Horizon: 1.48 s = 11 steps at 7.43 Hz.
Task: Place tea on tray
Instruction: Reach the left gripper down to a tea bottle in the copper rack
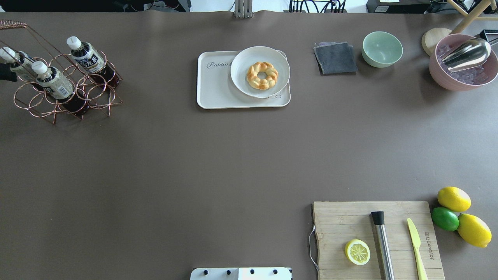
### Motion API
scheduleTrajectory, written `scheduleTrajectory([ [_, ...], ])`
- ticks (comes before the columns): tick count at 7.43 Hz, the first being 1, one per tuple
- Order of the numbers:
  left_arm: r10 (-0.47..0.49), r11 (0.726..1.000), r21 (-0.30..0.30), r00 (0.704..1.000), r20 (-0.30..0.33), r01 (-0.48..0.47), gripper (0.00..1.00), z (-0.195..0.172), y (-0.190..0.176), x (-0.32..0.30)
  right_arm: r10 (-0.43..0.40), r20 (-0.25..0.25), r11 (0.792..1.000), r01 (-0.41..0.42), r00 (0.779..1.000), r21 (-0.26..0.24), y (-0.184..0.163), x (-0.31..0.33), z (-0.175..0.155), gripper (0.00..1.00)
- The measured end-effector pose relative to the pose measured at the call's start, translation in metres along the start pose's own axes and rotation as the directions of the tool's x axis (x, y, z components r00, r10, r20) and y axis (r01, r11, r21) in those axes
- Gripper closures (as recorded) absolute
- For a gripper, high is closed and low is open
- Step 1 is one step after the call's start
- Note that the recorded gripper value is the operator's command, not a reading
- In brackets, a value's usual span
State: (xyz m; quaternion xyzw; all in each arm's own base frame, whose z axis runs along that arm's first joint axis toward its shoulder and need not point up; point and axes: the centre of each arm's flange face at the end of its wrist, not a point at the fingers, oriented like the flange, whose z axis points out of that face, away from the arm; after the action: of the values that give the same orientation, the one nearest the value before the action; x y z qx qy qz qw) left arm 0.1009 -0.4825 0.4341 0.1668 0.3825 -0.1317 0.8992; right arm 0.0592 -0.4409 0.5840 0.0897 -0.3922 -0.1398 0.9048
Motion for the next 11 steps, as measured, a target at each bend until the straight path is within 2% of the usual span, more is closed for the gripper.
scheduleTrajectory([
  [2,0.011,0.999,0.034,1.000,0.007,-0.011,0.22,0.020,0.000,0.045,0.000,0.000,1.000,0.000,1.000,0.001,0.000,0.000,0.000,0.00],
  [4,0.049,0.998,0.041,0.998,0.029,-0.050,0.22,0.040,-0.008,0.056,-0.001,-0.001,1.000,0.001,1.000,-0.001,0.000,0.000,0.000,0.00],
  [6,0.123,0.992,0.023,0.991,0.053,-0.124,0.22,0.056,-0.013,0.051,-0.002,-0.001,1.000,0.002,1.000,-0.002,0.000,0.000,0.001,0.00],
  [9,0.129,0.991,0.028,0.991,0.046,-0.131,0.22,0.061,-0.022,0.062,-0.002,-0.002,1.000,0.002,1.000,-0.003,0.000,0.000,0.001,0.00],
  [11,0.128,0.991,0.025,0.991,0.050,-0.129,0.29,0.072,-0.031,0.067,-0.002,-0.001,1.000,0.002,1.000,-0.004,0.003,0.000,0.002,0.00],
])
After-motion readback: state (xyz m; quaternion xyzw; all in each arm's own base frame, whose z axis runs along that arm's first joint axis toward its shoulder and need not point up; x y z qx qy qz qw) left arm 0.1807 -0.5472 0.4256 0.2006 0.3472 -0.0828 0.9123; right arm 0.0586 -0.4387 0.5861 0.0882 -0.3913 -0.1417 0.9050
